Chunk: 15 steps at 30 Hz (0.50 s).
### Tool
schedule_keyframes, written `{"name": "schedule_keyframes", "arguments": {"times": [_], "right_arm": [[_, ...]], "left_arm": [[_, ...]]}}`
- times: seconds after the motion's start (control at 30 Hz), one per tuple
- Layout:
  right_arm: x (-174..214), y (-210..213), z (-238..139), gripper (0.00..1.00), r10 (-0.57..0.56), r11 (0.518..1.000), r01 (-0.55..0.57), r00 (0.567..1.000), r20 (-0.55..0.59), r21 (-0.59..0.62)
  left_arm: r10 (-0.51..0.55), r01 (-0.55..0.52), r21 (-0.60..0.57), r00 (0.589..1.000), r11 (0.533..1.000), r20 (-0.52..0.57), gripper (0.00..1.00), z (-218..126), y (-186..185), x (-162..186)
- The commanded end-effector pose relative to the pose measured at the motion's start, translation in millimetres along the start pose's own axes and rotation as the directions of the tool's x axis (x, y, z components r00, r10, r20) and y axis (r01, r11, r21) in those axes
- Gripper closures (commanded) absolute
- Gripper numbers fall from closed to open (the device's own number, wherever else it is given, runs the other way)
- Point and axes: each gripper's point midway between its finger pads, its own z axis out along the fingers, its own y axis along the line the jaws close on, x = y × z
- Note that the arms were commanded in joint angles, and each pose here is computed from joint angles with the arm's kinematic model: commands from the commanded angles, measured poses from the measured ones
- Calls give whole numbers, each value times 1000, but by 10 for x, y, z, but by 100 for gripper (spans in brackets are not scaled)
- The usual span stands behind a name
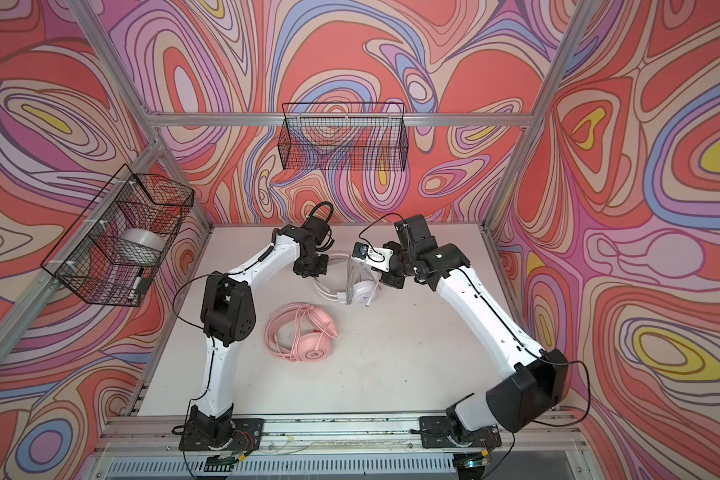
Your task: Wrap the headphones
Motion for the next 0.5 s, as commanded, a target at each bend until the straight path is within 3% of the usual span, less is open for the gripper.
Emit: {"name": "schedule_keyframes", "arguments": {"times": [0.0,0.47], "right_arm": [[-81,-283,25,100,9,999,-11,999,52,44],[222,-857,490,100,191,978,-196,979,68,77]], "left_arm": [[21,-23,51,999,998,35,100,-270,-118,-51],[86,-90,74,995,993,55,100,-442,-282,-37]]}}
